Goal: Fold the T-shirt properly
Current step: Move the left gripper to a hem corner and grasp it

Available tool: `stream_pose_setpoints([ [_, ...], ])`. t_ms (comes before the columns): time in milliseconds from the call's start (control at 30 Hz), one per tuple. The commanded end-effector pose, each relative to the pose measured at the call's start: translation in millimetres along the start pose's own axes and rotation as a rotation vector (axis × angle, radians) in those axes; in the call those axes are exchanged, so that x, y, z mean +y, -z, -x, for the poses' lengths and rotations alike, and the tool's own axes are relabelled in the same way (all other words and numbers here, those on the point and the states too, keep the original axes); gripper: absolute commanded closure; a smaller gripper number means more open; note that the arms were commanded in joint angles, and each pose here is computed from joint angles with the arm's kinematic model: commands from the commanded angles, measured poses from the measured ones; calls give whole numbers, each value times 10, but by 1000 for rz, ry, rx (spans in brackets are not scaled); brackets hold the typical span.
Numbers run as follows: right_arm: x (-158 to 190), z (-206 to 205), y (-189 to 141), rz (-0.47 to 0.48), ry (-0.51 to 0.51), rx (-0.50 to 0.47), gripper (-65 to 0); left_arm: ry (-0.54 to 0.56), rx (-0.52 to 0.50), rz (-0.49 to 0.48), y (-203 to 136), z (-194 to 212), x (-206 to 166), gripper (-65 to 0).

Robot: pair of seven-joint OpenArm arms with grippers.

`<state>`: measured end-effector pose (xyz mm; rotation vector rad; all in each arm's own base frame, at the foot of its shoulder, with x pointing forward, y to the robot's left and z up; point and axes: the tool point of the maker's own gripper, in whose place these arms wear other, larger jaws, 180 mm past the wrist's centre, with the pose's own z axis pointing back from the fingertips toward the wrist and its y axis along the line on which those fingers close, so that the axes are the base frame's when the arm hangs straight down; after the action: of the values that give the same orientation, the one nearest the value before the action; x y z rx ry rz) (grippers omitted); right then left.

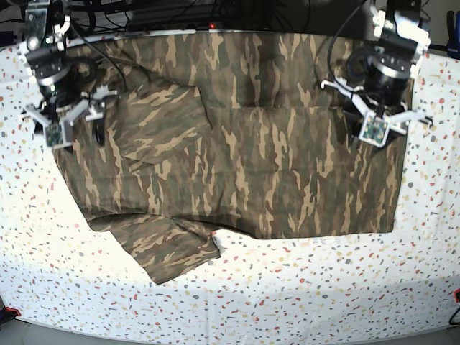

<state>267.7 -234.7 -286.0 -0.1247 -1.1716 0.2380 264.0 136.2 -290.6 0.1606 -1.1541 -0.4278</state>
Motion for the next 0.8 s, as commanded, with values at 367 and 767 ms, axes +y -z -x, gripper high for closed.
stream_pose_setpoints([
  [367,-193,-917,352,0,85,-157,-368,21,-288,-128,507,-964,553,-215],
  [767,-257,-1078,409,12,79,-165,-368,-120,-173,-149,1492,-1041,1106,-215],
])
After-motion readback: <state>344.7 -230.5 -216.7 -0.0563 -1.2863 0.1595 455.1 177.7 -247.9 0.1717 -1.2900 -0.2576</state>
